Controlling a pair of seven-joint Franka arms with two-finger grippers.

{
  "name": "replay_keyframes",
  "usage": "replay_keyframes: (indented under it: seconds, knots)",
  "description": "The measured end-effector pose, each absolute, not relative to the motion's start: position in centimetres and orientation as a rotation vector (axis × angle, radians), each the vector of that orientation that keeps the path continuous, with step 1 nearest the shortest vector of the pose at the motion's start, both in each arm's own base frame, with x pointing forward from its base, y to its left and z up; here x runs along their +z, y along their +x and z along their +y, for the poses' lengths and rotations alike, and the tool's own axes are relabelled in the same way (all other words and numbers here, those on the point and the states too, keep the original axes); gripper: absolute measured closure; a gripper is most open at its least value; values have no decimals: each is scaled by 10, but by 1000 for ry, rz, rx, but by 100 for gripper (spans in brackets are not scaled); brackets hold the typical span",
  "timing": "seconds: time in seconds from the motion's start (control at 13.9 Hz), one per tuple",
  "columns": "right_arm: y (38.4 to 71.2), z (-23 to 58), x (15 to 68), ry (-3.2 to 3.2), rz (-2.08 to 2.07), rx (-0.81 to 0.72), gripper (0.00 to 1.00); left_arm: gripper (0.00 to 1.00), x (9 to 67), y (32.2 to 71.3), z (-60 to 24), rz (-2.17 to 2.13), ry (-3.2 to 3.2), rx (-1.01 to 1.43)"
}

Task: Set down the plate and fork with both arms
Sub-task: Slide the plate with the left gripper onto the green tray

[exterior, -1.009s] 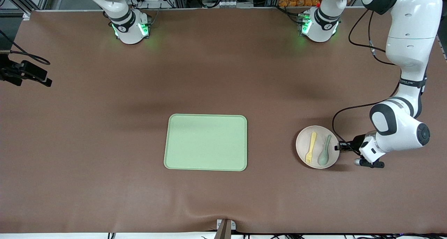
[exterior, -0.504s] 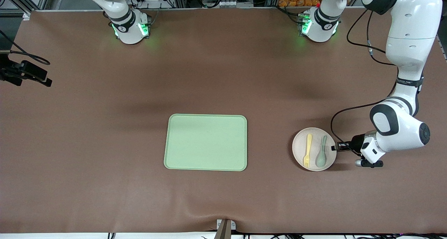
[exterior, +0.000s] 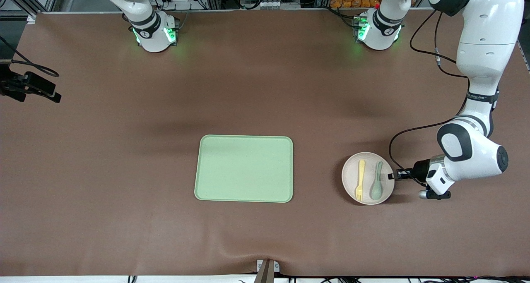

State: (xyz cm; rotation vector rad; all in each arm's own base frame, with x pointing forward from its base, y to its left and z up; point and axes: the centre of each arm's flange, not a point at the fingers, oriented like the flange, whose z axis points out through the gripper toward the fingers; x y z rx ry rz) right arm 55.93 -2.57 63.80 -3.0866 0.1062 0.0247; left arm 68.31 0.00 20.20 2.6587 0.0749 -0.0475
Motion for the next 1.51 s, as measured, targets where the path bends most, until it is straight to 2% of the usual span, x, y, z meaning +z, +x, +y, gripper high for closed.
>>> replay_keyframes:
  seconds: [0.5, 0.94, 1.51]
  knots:
    - [559, -28, 638, -3086, 113, 26, 0, 94, 252, 684, -106, 103, 2641, -73]
    - [559, -30, 638, -3086, 117, 26, 0, 94, 277, 657, -239, 163, 2661, -160]
    - [560, -30, 637, -3086, 118, 26, 0, 94, 275, 621, -339, 264, 2768, -99]
